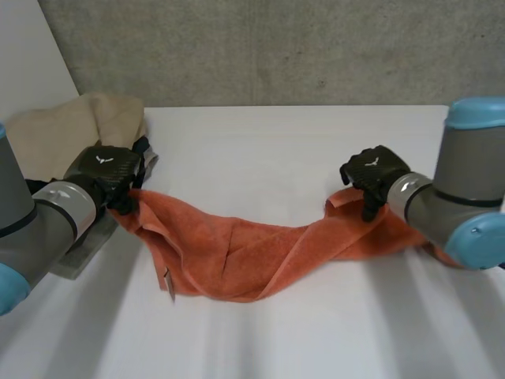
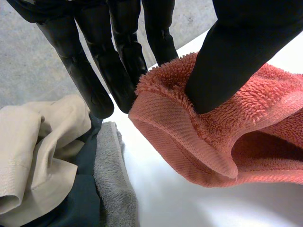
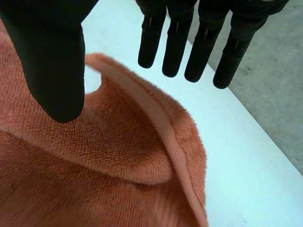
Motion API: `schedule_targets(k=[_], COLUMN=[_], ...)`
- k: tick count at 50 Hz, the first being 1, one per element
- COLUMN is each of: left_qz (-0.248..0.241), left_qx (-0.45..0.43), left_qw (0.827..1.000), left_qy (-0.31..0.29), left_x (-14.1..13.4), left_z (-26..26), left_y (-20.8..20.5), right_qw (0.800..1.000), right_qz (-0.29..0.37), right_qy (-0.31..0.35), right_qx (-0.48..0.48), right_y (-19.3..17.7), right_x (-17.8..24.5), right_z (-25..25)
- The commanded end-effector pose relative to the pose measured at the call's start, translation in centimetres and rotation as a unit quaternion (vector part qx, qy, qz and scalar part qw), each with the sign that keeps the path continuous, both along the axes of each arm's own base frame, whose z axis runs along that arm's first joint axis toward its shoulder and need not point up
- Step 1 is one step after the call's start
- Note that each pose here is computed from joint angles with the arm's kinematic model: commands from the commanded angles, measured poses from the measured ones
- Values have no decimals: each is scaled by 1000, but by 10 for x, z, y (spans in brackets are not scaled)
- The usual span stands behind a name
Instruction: Fold the laundry.
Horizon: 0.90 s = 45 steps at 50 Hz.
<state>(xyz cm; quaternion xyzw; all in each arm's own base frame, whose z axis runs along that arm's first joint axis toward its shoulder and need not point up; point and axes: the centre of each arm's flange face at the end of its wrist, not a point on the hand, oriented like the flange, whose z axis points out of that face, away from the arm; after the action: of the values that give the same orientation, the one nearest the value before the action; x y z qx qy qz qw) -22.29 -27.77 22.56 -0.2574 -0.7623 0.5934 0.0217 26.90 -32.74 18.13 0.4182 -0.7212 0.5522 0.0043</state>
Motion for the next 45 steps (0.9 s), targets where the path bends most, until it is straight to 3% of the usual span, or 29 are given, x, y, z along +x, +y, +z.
schedule_targets(k=[1,7,19,23,27,31,32,35,38,43,45], left_qz=[-3,3,-3,-2,39,105,126,134,122,108,114], left_qx=[4,3,-10,-59,-158,-283,-324,-365,-356,-274,-255], left_qw=[1000,1000,1000,998,986,949,929,908,912,945,950], left_qy=[0,-1,-3,3,32,93,122,158,162,145,140], left_x=[0,1,-4,-11,-9,4,12,18,17,17,20], left_z=[-4,-6,-5,11,57,129,155,186,191,156,143], left_y=[-2,-12,-23,-42,-73,-90,-93,-91,-84,-78,-78], right_qw=[997,993,990,988,963,900,868,827,825,856,867], right_qz=[19,3,30,29,-4,-35,-38,-29,-6,33,33], right_qy=[71,93,53,14,-73,-209,-261,-334,-359,-348,-340], right_qx=[-22,-69,-126,-154,-258,-382,-421,-452,-436,-380,-363], right_y=[-9,-28,-51,-67,-100,-119,-119,-118,-112,-101,-100], right_x=[13,15,28,33,30,7,-7,-36,-43,-47,-52], right_z=[-35,-38,-28,-12,48,135,169,208,217,199,189])
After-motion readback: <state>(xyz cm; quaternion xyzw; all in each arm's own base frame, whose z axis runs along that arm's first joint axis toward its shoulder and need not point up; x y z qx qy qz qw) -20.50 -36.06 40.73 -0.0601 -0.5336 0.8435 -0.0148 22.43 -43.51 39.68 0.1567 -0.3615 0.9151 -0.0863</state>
